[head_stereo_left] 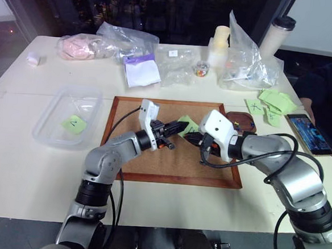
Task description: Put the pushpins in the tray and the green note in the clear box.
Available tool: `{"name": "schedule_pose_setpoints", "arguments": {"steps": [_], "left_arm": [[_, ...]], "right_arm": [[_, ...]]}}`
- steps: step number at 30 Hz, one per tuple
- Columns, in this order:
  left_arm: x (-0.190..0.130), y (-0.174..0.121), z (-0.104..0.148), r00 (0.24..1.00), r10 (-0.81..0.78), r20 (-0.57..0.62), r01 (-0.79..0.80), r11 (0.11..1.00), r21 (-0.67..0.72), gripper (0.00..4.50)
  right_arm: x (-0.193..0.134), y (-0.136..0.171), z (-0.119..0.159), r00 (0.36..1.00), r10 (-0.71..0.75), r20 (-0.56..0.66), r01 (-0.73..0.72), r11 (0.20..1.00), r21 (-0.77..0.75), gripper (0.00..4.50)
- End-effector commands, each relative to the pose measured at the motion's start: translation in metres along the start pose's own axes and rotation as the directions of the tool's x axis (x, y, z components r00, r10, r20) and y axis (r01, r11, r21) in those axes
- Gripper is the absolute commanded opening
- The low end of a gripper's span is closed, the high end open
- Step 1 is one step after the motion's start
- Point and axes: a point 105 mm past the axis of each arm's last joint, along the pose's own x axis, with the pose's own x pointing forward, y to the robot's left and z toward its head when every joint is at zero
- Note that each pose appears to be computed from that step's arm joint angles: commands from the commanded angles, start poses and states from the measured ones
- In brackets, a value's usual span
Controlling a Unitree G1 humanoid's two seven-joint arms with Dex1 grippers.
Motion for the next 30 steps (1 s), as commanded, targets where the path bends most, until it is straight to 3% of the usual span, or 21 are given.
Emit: {"name": "schedule_pose_setpoints", "arguments": {"steps": [1,13,18,21,25,30], "left_arm": [[-0.003,-0.003,0.007,1.0,0.001,0.02,-0.002,0.999,0.033,0.06],[-0.005,0.014,-0.004,0.997,0.083,-0.003,-0.081,0.983,0.167,0.06],[-0.009,0.016,-0.005,0.996,0.094,0.004,-0.093,0.981,0.171,0.06],[-0.014,0.013,-0.003,0.996,0.087,0.005,-0.086,0.979,0.182,0.06],[-0.025,0.002,0.001,0.999,0.043,-0.021,-0.036,0.969,0.243,0.06],[-0.04,-0.011,0.017,1.0,0.016,-0.022,-0.009,0.951,0.309,0.06]], "right_arm": [[-0.008,-0.004,0.017,0.999,-0.028,0.046,0.03,0.998,-0.051,0.0],[-0.028,-0.032,0.03,0.991,-0.094,0.1,0.089,0.995,0.046,0.0],[-0.044,-0.069,0.028,0.973,-0.205,0.11,0.189,0.972,0.136,0.0],[-0.051,-0.096,0.012,0.95,-0.301,0.08,0.277,0.935,0.221,0.0],[-0.058,-0.138,-0.049,0.882,-0.46,-0.105,0.472,0.858,0.204,0.0],[-0.055,-0.158,-0.093,0.848,-0.5,-0.178,0.53,0.798,0.287,0.0]]}}
